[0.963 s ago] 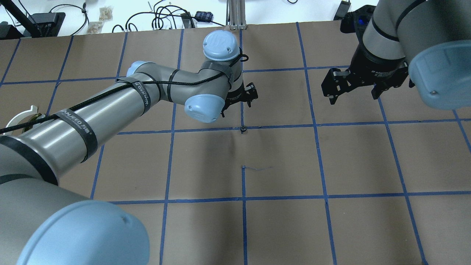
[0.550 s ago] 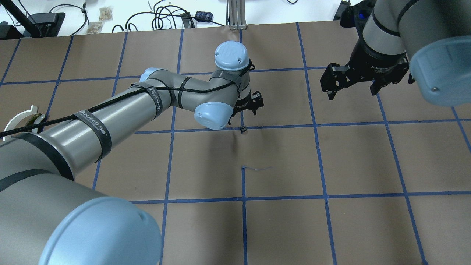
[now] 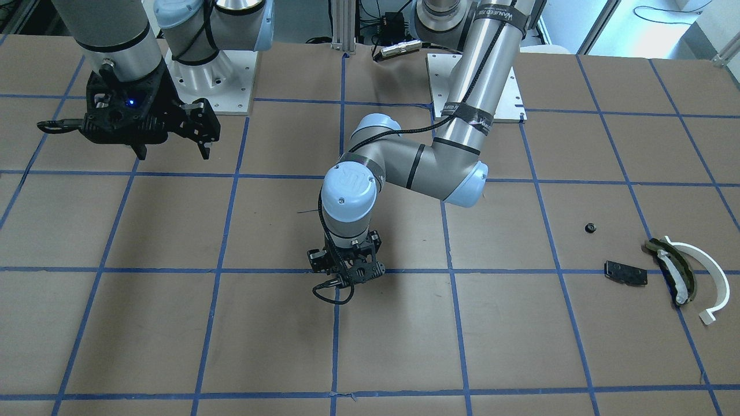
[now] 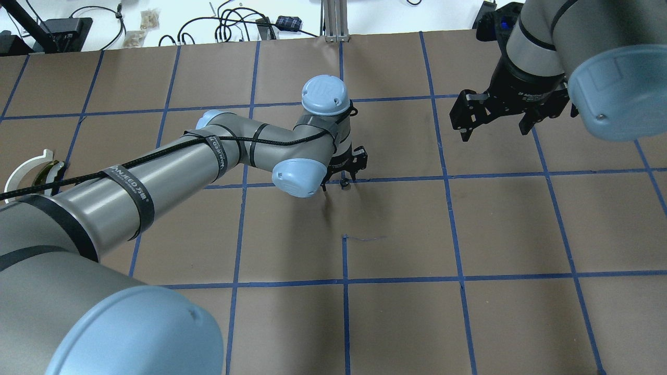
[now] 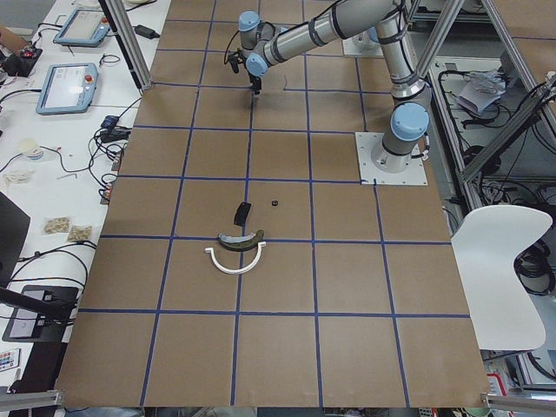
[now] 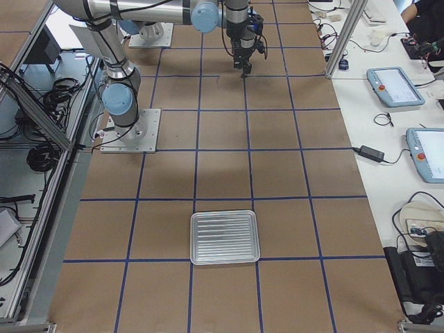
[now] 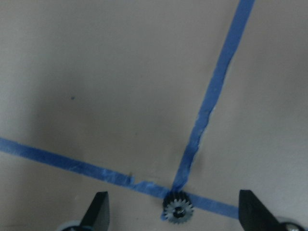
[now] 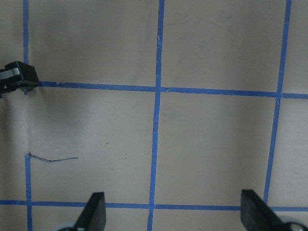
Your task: Place bearing gear from tray to pile
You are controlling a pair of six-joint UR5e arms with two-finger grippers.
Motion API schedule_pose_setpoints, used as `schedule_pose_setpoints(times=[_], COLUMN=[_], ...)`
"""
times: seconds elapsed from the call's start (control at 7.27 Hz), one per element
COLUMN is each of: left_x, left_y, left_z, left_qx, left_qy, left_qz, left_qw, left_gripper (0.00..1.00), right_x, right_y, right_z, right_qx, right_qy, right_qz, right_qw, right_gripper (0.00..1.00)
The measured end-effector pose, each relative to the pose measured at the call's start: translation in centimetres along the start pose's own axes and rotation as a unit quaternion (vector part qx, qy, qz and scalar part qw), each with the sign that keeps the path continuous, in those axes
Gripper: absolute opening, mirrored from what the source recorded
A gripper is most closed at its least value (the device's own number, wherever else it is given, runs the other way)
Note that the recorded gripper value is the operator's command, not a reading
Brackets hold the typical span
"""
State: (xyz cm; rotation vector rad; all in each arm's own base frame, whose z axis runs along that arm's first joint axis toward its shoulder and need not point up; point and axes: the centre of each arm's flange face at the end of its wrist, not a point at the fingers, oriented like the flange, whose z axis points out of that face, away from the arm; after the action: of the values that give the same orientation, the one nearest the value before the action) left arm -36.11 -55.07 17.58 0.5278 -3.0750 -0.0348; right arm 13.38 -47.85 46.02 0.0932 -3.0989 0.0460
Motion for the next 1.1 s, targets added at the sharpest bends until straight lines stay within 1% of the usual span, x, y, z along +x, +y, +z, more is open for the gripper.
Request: schedule_pose_setpoints(times=[0.14,0.41,0.55,0.69,0.96,1.1], left_x=[-0.06,-0.15,-0.13,-0.19,-0.38,-0.41], left_y=[-0.11,-0.03,-0.02,0.06,0.23,0.25], left_z=[-0.07,0.07,0.17,0.25,0.27,0.2], left_qx=[0.001,0.0,-0.002,-0.002,-0.004,-0.004], left_qy=[0.0,-0.001,-0.001,-0.002,-0.002,-0.001], left_qz=[-0.001,-0.001,-0.001,-0.001,-0.001,0.001], left_qw=[1.0,1.0,1.0,1.0,1.0,1.0], left_gripper=[0.58,0.57,0.43,0.35,0.23,0.19], right_x=[0.05,0.14,0.18,0.24,0.38,0.35], right_y=[0.11,0.29,0.29,0.31,0.31,0.32], right_z=[-0.31,-0.78,-0.75,-0.71,-0.58,-0.68], right_qx=[0.003,0.008,0.007,0.007,0.006,0.006], right_qy=[0.001,0.002,0.003,0.004,0.004,0.003], right_qz=[0.001,0.003,0.003,0.003,0.005,0.006], right_qw=[1.0,1.0,1.0,1.0,1.0,1.0], right_gripper=[1.0,1.0,1.0,1.0,1.0,1.0])
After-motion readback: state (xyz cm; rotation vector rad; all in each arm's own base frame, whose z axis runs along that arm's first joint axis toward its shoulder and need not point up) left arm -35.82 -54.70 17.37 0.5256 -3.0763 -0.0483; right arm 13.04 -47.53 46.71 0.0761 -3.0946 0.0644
